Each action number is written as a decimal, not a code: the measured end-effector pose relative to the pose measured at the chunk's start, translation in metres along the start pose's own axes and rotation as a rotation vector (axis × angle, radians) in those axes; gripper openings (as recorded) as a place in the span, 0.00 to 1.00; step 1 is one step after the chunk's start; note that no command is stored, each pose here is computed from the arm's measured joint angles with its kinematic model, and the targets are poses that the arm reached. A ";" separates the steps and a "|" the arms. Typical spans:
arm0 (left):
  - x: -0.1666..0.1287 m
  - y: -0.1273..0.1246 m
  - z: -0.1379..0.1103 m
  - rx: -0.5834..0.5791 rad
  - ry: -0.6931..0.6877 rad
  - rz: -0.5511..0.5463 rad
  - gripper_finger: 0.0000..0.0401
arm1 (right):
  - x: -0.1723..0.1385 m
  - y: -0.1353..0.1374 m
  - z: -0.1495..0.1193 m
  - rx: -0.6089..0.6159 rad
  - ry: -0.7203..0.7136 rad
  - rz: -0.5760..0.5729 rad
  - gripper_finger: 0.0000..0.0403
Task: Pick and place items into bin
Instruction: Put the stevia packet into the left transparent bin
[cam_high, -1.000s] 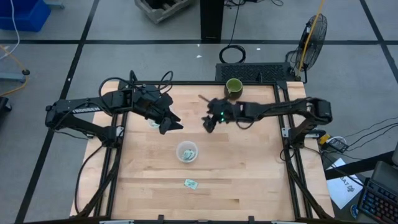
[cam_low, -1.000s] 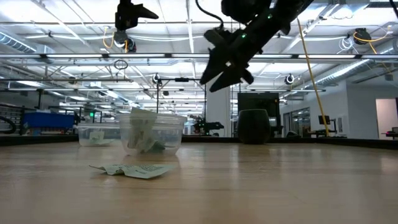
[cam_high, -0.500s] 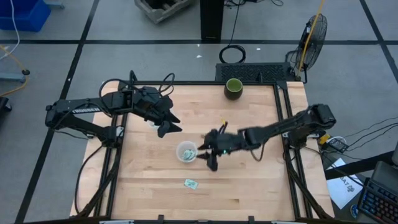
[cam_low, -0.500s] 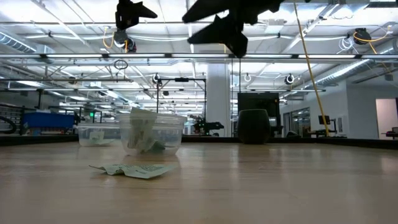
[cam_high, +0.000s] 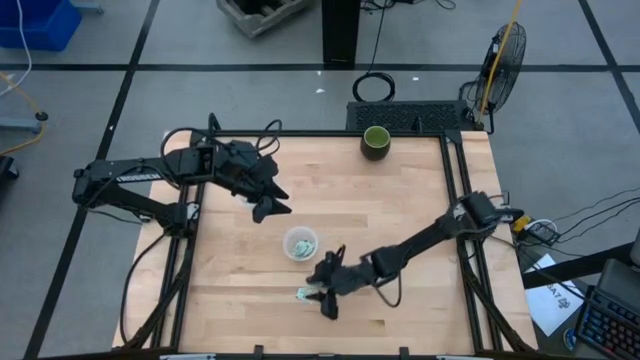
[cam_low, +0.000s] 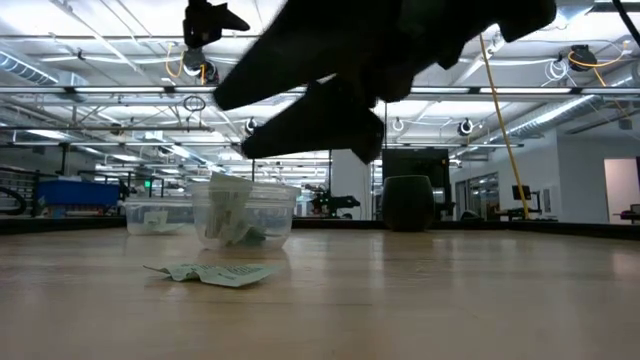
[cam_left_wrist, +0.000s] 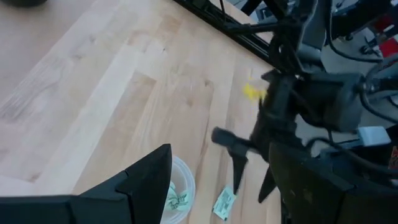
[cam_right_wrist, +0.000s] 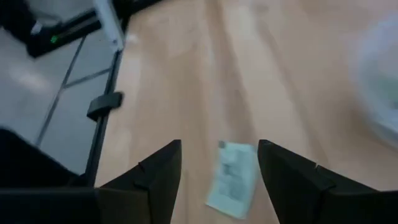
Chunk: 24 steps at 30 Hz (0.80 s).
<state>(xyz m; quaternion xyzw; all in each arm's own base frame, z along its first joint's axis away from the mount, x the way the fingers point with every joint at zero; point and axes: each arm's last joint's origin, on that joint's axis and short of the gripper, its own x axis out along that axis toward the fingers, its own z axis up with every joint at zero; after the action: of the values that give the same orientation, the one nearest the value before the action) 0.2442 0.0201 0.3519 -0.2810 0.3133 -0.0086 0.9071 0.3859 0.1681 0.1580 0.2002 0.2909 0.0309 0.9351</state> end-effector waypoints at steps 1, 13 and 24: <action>0.000 0.000 0.000 0.001 0.003 0.001 0.69 | 0.005 0.005 -0.001 -0.040 0.008 0.005 0.52; 0.003 -0.007 -0.007 -0.023 0.044 -0.014 0.69 | 0.041 0.019 -0.028 -0.268 0.195 -0.137 0.54; 0.005 -0.017 -0.011 0.002 0.029 0.001 0.69 | 0.041 0.003 -0.037 -0.270 0.278 -0.274 0.48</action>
<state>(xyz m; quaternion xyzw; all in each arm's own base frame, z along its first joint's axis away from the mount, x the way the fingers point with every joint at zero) 0.2447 -0.0010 0.3504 -0.2797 0.3264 -0.0123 0.9028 0.3998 0.1916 0.1095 0.0258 0.4344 -0.0303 0.8999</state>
